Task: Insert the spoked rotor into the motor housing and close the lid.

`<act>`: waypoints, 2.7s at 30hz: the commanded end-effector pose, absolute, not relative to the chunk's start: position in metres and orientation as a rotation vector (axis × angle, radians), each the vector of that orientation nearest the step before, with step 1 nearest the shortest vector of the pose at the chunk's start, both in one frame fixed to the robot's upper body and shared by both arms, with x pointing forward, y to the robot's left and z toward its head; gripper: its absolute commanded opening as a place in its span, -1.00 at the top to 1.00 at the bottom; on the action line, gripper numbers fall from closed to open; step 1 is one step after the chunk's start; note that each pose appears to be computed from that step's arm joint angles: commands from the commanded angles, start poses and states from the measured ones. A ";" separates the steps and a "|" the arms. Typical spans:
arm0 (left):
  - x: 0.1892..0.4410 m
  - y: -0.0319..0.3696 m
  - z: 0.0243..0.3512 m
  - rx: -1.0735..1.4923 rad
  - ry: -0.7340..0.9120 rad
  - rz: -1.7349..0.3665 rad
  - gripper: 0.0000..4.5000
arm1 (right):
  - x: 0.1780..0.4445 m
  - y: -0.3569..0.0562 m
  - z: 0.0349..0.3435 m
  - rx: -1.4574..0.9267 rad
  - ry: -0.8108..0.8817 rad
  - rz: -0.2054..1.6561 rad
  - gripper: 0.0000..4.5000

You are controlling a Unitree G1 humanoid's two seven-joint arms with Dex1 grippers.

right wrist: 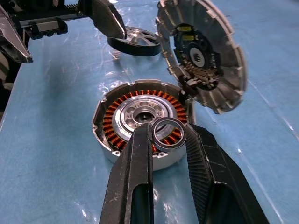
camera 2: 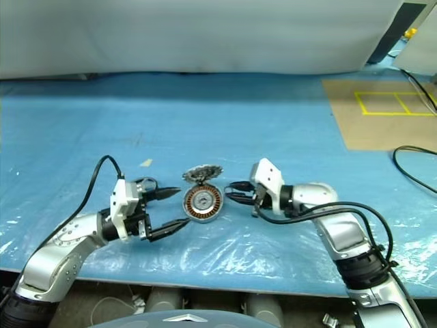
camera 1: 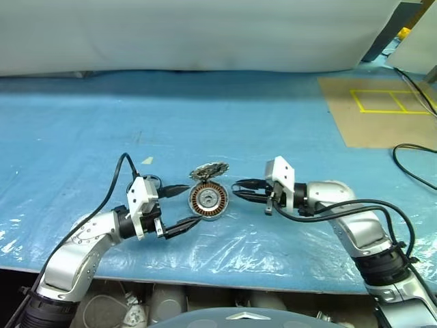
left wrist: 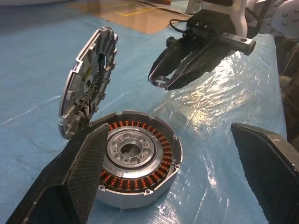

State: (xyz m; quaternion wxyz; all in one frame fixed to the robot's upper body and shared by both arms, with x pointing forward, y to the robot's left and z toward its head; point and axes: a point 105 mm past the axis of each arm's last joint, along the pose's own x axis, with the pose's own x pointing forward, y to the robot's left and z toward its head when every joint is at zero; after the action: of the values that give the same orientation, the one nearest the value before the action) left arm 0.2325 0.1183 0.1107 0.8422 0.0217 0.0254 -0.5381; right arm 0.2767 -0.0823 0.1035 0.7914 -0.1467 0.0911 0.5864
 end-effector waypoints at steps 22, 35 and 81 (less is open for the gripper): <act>0.228 0.117 0.118 0.101 -0.022 -1.088 -0.96 | 0.300 -0.037 0.085 -0.388 0.108 1.433 0.73; 0.228 0.116 0.117 0.089 -0.020 -1.082 -0.96 | 0.295 -0.027 0.084 -0.442 0.084 1.505 0.73; 0.229 0.114 0.112 0.088 -0.020 -1.079 -0.96 | 0.297 -0.031 0.077 -0.456 0.112 1.496 0.73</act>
State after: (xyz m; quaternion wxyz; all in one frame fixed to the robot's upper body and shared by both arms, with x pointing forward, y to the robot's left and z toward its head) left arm 0.2305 0.1147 0.1059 0.8583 0.0373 0.0080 -0.5117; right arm 0.2997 -0.0336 0.0725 0.7120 -0.2030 0.0634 0.6692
